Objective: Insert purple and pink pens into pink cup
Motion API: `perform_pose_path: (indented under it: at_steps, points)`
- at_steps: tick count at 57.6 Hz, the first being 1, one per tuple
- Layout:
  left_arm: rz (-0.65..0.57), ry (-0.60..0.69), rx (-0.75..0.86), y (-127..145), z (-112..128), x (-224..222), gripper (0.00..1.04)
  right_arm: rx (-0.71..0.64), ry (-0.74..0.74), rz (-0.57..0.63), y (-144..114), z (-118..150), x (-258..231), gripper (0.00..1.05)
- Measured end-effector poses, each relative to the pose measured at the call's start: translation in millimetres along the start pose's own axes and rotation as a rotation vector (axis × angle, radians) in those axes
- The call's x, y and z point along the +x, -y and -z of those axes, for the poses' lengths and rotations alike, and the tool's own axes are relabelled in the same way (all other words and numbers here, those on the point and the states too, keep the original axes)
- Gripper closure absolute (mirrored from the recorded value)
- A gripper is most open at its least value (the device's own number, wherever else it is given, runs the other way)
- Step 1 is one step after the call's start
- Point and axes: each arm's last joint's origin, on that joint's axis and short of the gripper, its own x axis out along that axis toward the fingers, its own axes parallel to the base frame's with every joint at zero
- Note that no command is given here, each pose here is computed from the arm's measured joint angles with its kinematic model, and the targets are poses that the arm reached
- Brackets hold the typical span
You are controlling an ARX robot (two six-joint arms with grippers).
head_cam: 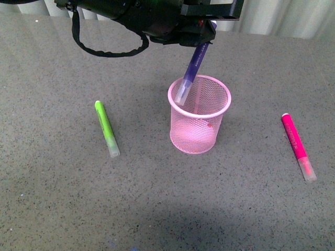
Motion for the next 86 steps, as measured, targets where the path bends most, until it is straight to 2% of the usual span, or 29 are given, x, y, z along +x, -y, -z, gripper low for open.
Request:
perform_pose_path:
  at_steps: [9,11,17,33,38,40,46,50,53,59,63,67,70,77,82,86]
  points:
    - [-0.002,-0.002,-0.003,-0.7,1.7,1.4,0.97,0.0,0.0,0.0,0.0,0.0,0.0,0.07]
    - [-0.001,0.001,-0.003,-0.6,1.4,1.5,0.93,0.0,0.0,0.0,0.0,0.0,0.0,0.07]
    - [0.001,0.006,-0.001,-0.2,1.5,1.6,0.68,0.0,0.0,0.0,0.0,0.0,0.0,0.07]
    - [0.003,-0.005,-0.035,-1.6,7.1,-0.2,0.27,0.0,0.0,0.0,0.0,0.0,0.0,0.07]
    - [-0.01,0.011,-0.069,-4.0,2.5,-6.9,0.1,0.0,0.0,0.0,0.0,0.0,0.0,0.07]
    - [-0.019,0.025,-0.083,-5.5,-1.7,-11.8,0.06,0.0,0.0,0.0,0.0,0.0,0.0,0.07]
    - [-0.056,0.084,-0.164,-12.2,-17.4,-35.5,0.08,0.0,0.0,0.0,0.0,0.0,0.0,0.07]
    - [-0.116,0.149,-0.234,-22.0,-28.3,-70.0,0.08,0.0,0.0,0.0,0.0,0.0,0.0,0.07]
    - [-0.165,0.184,-0.274,-29.4,-27.5,-98.3,0.08,0.0,0.0,0.0,0.0,0.0,0.0,0.07]
    - [-0.293,0.205,-0.341,-43.6,-5.4,-148.1,0.08,0.0,0.0,0.0,0.0,0.0,0.0,0.07]
    - [-0.385,0.188,-0.38,-50.4,22.5,-175.6,0.08,0.0,0.0,0.0,0.0,0.0,0.0,0.07]
    - [-0.681,0.354,-0.208,-56.7,58.3,-194.4,0.23,0.0,0.0,-0.002,-0.1,0.0,0.0,0.07]
    - [-0.765,0.431,-0.131,-53.0,79.8,-210.5,0.32,0.0,0.0,-0.002,0.0,0.0,0.0,0.07]
    - [-0.836,0.549,-0.022,-31.5,109.8,-236.4,0.51,0.0,-0.001,0.0,0.0,0.1,0.0,0.07]
    - [-0.829,0.54,0.0,-21.2,120.2,-242.5,0.64,0.0,0.0,-0.003,-0.1,0.0,0.0,0.07]
    - [-0.833,0.526,0.004,-13.4,127.8,-248.1,0.8,0.0,0.0,0.0,0.0,0.0,0.0,0.07]
